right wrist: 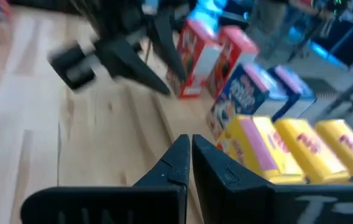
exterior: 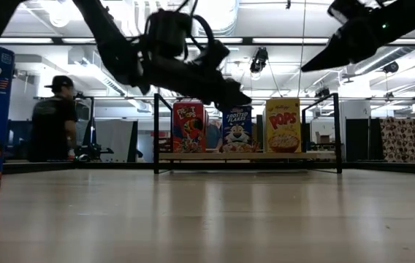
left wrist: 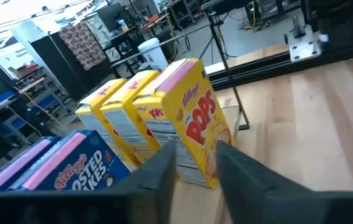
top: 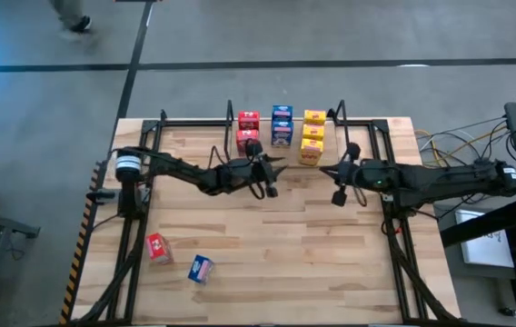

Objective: Stack cereal on shelf
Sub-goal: Put the yellow cereal box on the shelf aligned with the other yellow cereal boxes

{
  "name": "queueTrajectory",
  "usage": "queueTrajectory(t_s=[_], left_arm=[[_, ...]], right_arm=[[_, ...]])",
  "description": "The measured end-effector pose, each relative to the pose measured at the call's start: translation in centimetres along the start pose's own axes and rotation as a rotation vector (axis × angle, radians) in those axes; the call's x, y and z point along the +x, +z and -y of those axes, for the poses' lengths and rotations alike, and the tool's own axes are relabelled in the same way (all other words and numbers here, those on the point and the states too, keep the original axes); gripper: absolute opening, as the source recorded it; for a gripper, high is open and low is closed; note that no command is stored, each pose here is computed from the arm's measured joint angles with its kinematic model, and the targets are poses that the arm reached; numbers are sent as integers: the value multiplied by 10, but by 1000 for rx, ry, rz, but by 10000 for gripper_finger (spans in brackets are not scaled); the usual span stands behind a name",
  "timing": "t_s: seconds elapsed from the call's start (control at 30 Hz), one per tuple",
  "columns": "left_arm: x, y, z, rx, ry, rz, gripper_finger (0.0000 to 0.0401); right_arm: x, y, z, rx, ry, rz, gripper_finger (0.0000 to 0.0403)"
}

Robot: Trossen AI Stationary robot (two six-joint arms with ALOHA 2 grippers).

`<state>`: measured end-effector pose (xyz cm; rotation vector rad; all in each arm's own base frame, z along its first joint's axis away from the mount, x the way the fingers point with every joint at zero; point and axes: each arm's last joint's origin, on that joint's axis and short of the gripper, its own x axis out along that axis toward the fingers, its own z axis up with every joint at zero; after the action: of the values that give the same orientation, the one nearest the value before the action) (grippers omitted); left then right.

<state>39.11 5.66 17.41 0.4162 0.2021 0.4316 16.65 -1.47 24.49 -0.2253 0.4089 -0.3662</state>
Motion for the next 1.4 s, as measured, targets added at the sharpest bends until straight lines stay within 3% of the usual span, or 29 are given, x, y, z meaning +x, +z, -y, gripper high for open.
queueTrajectory(t_s=[0.17,0.6,0.87,1.17,1.4], left_arm=[[20,-12,4,18,12,-21,10],[59,-22,11,19,118,-74,1],[77,-20,11,29,156,-147,0],[77,-21,10,-15,182,-187,0],[76,-21,14,-58,137,-172,0]], right_arm=[[-11,-4,1,-29,65,145,9],[-36,-16,6,-50,79,406,9],[-39,-17,8,-46,76,417,9],[-39,-17,7,-48,78,409,9],[-39,-17,8,-46,73,408,9]])
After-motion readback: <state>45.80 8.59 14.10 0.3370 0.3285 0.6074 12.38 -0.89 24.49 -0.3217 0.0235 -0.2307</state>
